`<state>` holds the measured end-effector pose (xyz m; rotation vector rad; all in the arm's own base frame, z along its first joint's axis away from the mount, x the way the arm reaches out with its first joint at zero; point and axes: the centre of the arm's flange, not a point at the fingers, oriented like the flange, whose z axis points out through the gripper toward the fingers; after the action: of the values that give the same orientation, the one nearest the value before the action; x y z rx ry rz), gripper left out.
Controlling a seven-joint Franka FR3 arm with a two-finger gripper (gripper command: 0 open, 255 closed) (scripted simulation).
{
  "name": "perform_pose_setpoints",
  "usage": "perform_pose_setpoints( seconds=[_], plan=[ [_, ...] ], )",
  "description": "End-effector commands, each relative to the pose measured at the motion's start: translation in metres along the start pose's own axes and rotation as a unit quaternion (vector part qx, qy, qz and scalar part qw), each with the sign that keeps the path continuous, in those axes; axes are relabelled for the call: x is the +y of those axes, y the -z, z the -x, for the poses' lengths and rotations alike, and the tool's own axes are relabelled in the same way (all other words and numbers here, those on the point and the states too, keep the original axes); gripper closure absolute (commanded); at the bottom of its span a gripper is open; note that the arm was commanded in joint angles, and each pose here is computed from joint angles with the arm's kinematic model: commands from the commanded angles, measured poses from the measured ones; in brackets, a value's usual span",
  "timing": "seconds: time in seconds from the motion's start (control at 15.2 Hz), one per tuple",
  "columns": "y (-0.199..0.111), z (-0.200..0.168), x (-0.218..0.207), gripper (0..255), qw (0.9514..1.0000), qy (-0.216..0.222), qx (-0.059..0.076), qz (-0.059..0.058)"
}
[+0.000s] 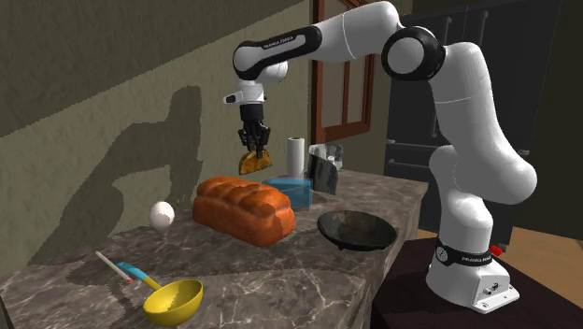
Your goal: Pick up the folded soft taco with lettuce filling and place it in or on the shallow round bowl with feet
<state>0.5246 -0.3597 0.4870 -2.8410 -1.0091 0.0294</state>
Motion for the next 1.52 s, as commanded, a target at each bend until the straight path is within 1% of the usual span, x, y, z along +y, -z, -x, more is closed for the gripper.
perform_pose_setpoints(
  seconds=[0.0,1.45],
  plan=[
    [-0.005,-0.001,-0.028,255,1.0,0.001,0.0,0.0],
    [-0.035,-0.019,-0.316,255,1.0,0.001,0.0,0.0]
  ],
)
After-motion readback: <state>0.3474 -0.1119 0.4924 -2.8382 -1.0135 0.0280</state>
